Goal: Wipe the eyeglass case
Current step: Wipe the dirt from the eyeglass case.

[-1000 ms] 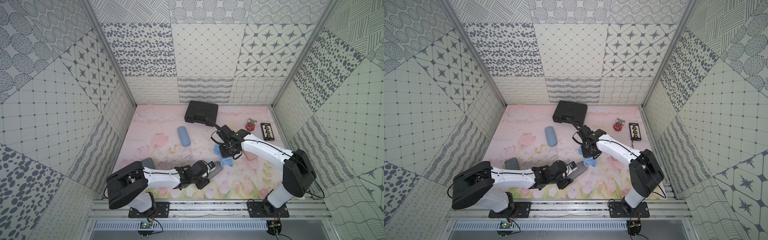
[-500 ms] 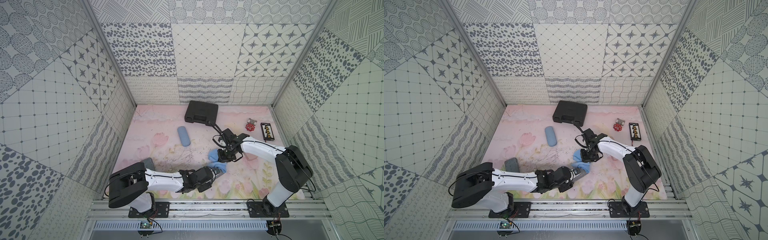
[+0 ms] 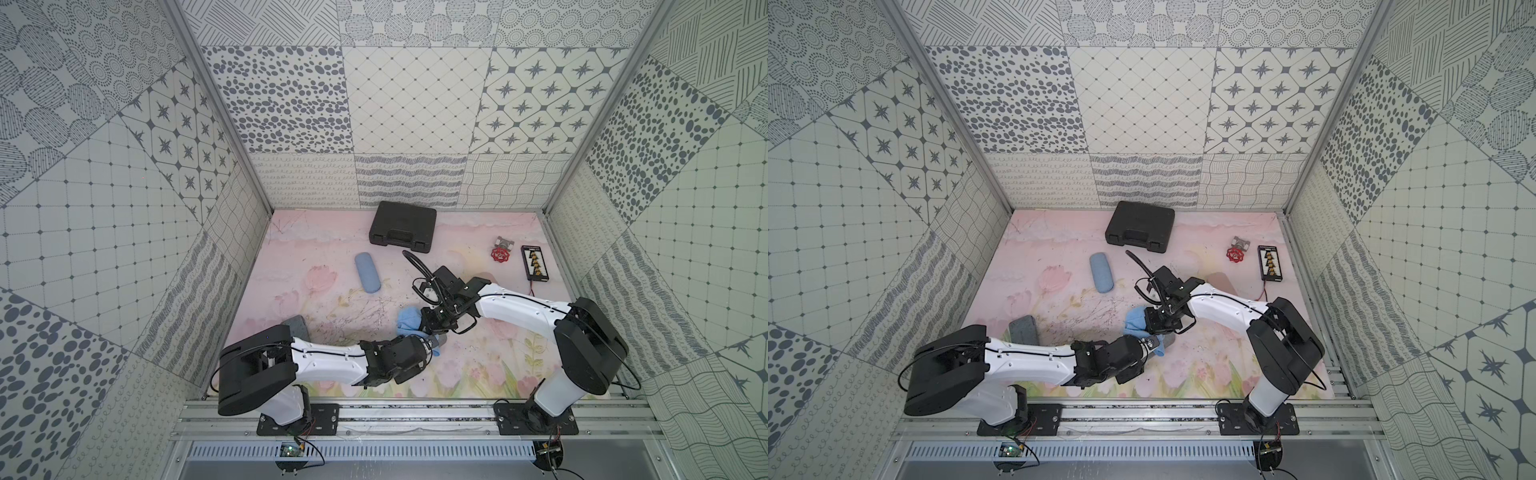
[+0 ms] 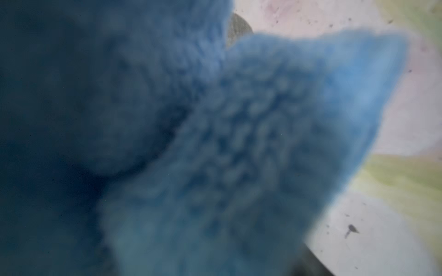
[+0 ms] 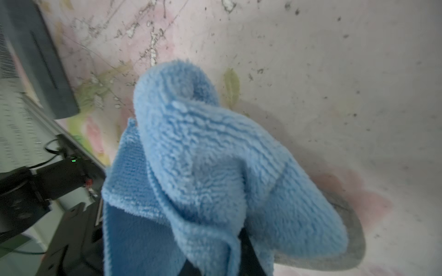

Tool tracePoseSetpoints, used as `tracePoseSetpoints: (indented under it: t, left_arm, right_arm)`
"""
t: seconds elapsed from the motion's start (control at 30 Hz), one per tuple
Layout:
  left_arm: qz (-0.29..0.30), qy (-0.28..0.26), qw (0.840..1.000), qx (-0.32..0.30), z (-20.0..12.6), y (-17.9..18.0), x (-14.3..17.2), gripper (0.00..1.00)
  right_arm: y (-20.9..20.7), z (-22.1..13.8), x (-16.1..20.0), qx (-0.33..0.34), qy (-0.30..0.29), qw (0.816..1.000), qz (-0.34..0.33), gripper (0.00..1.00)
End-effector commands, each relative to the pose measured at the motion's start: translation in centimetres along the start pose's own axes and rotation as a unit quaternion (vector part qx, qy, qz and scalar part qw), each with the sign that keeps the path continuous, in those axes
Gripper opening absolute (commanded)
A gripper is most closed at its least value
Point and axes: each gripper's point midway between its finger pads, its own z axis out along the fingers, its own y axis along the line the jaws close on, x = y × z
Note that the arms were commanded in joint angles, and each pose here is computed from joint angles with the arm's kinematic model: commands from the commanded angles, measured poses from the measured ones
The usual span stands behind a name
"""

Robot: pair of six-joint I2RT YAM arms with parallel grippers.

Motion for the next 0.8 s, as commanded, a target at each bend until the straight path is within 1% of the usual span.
tracePoseSetpoints:
  t: [0.0,0.03,0.07,0.1,0.13,0.17,0.2,0.27,0.33,0.4,0.43,0.47,0.5,0.53,0.6,0.63,0.67,0.73,0.77]
  left_arm:
    - [-0.057,-0.002,0.998,-0.028,-0.2,1.1,0.3,0.36]
    - [-0.058,-0.002,0.998,-0.026,-0.2,1.0,0.3,0.36]
    - [-0.058,0.000,0.998,-0.024,-0.1,0.9,0.4,0.36]
    - [-0.059,0.000,0.998,-0.019,0.0,0.8,0.4,0.36]
    - [-0.059,0.003,0.998,-0.015,0.1,0.6,0.5,0.36]
    - [-0.059,0.006,0.998,-0.012,0.2,0.5,0.6,0.36]
    - [-0.060,0.008,0.998,-0.006,0.4,0.2,0.6,0.36]
    - [-0.063,0.012,0.998,0.008,0.6,-0.3,0.6,0.36]
    - [-0.072,0.012,0.997,0.020,0.8,-0.7,0.6,0.36]
    - [-0.083,0.008,0.996,0.029,0.8,-1.0,0.5,0.36]
    - [-0.091,0.007,0.995,0.031,0.8,-0.9,0.4,0.36]
    - [-0.096,0.003,0.995,0.033,0.7,-1.0,0.3,0.36]
    - [-0.102,0.001,0.994,0.033,0.7,-0.9,0.2,0.36]
    - [-0.107,-0.001,0.994,0.034,0.6,-0.9,0.2,0.36]
    - [-0.116,-0.005,0.993,0.033,0.4,-0.7,0.3,0.36]
    - [-0.121,-0.008,0.992,0.034,0.4,-0.7,0.4,0.36]
    - [-0.123,-0.010,0.992,0.036,0.2,-0.7,0.4,0.36]
    - [-0.127,-0.013,0.991,0.038,0.1,-0.7,0.5,0.36]
    - [-0.126,-0.012,0.991,0.040,0.1,-0.8,0.6,0.36]
  right_arm:
    - [-7.6,-0.4,3.7,0.081,0.054,0.991,0.089,0.00]
    - [-10.5,-1.7,3.7,0.166,0.048,0.982,0.077,0.00]
    - [-12.7,-3.3,3.3,0.246,0.037,0.967,0.059,0.00]
    - [-13.9,-5.2,2.5,0.313,0.020,0.949,0.036,0.00]
    - [-14.3,-7.0,1.4,0.365,-0.006,0.931,0.014,0.00]
    - [-13.7,-8.1,0.7,0.379,-0.020,0.925,0.002,0.00]
    - [-12.4,-8.8,-0.1,0.372,-0.042,0.927,-0.010,0.00]
    - [-8.7,-8.7,-1.2,0.313,-0.074,0.946,-0.029,0.00]
    - [-4.3,-7.7,-1.5,0.218,-0.097,0.971,-0.026,0.00]
    - [-0.7,-5.7,-0.8,0.111,-0.092,0.990,0.000,0.00]
    - [0.9,-4.4,-0.2,0.052,-0.085,0.995,0.023,0.00]
    - [1.9,-3.3,0.3,0.009,-0.077,0.996,0.044,0.00]
    - [2.2,-2.1,1.0,-0.027,-0.067,0.995,0.073,0.00]
    - [1.9,-1.1,1.7,-0.046,-0.058,0.992,0.101,0.00]
    - [-0.3,0.3,3.0,-0.037,-0.047,0.988,0.142,0.00]
    - [-1.6,0.7,3.4,-0.027,-0.044,0.987,0.150,0.00]
    - [-3.2,0.8,3.8,-0.002,-0.040,0.987,0.153,0.00]
    - [-8.3,-0.4,4.2,0.116,-0.034,0.982,0.146,0.00]
    - [-10.9,-1.8,4.0,0.192,-0.037,0.972,0.131,0.00]
